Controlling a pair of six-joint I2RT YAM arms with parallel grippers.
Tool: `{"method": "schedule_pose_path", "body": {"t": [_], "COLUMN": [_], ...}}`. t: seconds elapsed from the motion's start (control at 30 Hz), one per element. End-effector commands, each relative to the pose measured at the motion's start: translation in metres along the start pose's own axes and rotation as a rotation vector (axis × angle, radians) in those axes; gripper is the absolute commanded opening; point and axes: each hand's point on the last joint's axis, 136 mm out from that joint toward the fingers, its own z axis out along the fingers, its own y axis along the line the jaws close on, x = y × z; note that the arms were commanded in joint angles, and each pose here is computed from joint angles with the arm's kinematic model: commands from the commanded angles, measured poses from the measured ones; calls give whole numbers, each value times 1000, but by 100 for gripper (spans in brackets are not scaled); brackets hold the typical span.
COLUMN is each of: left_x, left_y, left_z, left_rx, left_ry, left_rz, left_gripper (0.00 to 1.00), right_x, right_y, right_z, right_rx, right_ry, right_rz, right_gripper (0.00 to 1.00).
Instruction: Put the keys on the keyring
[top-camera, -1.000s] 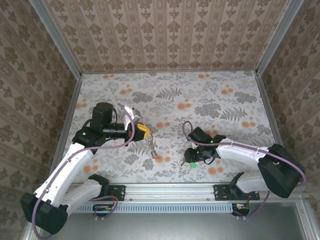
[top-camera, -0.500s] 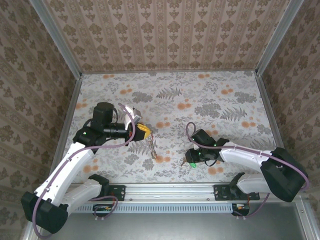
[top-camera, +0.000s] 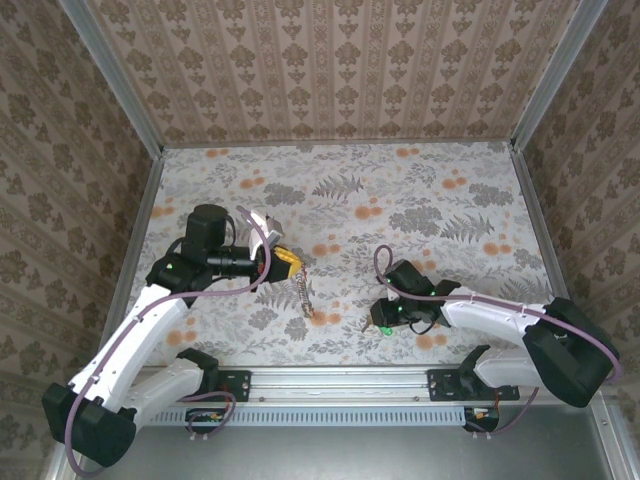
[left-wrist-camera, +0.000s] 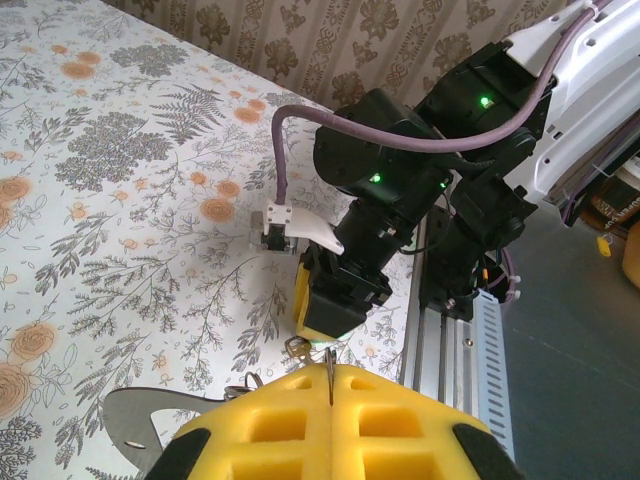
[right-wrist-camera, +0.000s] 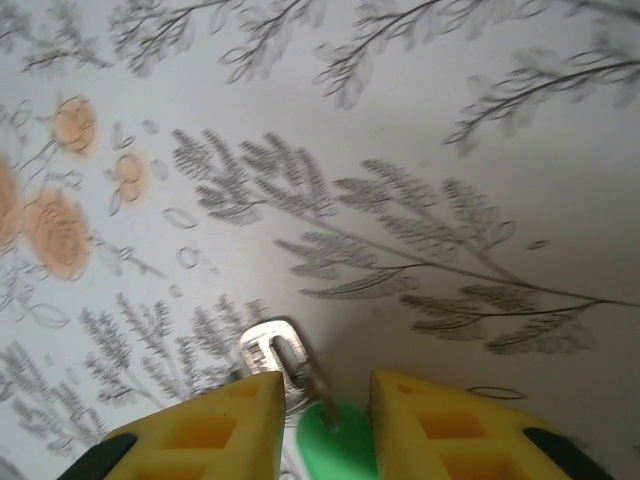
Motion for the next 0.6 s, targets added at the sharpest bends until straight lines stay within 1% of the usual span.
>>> {"method": "schedule_pose_path", "body": {"t": [0.0,0.17,0.43,0.57], "left_x": [-6,-5,-5,-5], "left_y": [-2,-2,-2,-2], "left_z": [-1,0,-1,-1], "left_rx": [18,17,15,12], "left_ry": [-20,-18,-18,-19], "left_rz": [6,6,5,6], "left_gripper": [0,0,0,0], "right_x": [9,11,8,4], "right_y": [12,14,8,5], "right_z": [2,4,2,-8], "right_rx": [-71,-75,-39,7], "right_ry": [35,46,23,-24], "right_rz": [0,-6,-1,-23], "right_gripper": [29,27,26,26]}}
